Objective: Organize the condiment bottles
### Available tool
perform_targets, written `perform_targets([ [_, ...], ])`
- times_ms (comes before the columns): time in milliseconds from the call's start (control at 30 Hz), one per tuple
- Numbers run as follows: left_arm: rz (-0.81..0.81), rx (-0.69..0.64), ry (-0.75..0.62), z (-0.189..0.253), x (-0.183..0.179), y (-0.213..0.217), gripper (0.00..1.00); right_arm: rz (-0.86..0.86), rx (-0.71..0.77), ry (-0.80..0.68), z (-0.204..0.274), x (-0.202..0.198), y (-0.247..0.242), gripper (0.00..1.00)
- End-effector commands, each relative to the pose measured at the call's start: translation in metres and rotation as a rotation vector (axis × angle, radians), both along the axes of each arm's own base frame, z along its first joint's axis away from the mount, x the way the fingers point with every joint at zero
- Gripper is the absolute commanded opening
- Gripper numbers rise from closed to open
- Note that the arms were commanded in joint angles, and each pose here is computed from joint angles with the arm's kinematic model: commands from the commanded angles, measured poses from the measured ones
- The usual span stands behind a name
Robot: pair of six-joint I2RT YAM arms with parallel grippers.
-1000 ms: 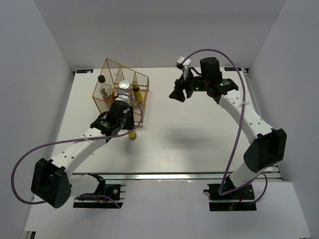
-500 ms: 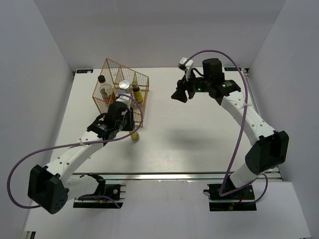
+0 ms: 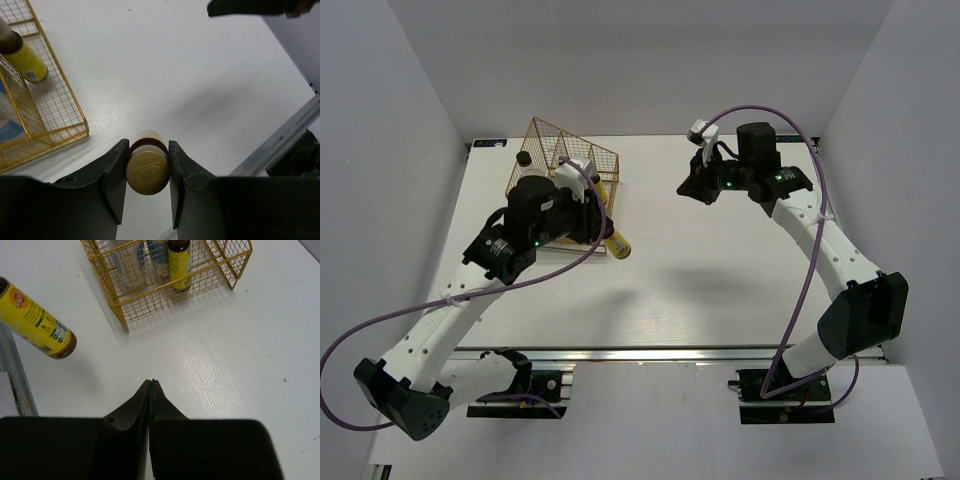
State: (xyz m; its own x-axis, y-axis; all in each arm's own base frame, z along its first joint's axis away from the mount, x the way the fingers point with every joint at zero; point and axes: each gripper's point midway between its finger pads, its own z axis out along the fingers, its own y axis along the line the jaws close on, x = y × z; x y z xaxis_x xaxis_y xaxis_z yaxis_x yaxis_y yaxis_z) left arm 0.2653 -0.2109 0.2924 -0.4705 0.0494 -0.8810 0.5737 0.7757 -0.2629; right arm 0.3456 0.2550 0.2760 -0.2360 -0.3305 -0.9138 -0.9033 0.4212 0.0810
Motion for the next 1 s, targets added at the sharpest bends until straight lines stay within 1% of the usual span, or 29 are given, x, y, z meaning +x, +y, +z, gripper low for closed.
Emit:
perform_targets([
  [0,0.101,-0.038,-0.141,0.044,0.035,0.0,0.0,-0.003,0.032,-0.043,0.018,-0.006,-0.004,0.0],
  [67,0.155,-0.044,-0.2,0.065,0.055,0.001,0.0,-0.009,0.033,-0.047,0.02,-0.006,-0.007,0.0],
  [100,0.206,-0.009,-0.197,0.058,0.073,0.002,0.0,-0.011,0.033,-0.043,0.019,-0.007,-0.008,0.0],
  [133,0.217,-0.004,-0.216,0.063,0.082,0.0,0.0,-0.015,0.034,-0.049,0.02,-0.008,-0.01,0.0],
  [167,0.235,-0.01,-0.245,0.076,0.089,0.0,0.0,-0.016,0.034,-0.049,0.019,-0.009,-0.011,0.0],
  [200,0.262,0.021,-0.239,0.068,0.103,-0.001,0.0,-0.022,0.032,-0.041,0.017,-0.01,-0.013,0.0],
  [267,0.309,0.06,-0.263,0.07,0.121,0.001,0.0,-0.03,0.035,-0.047,0.018,-0.013,-0.017,0.0],
  [300,0.308,0.062,-0.277,0.075,0.122,0.003,0.0,-0.032,0.036,-0.05,0.018,-0.014,-0.018,0.0],
  [333,0.334,0.098,-0.265,0.066,0.131,0.004,0.0,-0.038,0.031,-0.047,0.014,-0.017,-0.021,0.0],
  [433,0.366,0.13,-0.261,0.059,0.145,0.01,0.0,-0.051,0.034,-0.046,0.013,-0.021,-0.026,0.0],
  [567,0.421,0.144,-0.241,0.047,0.159,0.027,0.0,-0.064,0.03,-0.036,0.006,-0.024,-0.031,0.0],
  [800,0.454,0.162,-0.218,0.027,0.166,0.04,0.0,-0.077,0.029,-0.025,0.001,-0.024,-0.036,0.0],
  [933,0.441,0.181,-0.184,0.003,0.168,0.041,0.0,-0.076,0.032,-0.017,0.0,-0.025,-0.036,0.0],
  [967,0.435,0.195,-0.168,-0.009,0.167,0.042,0.0,-0.076,0.031,-0.015,-0.001,-0.026,-0.036,0.0],
])
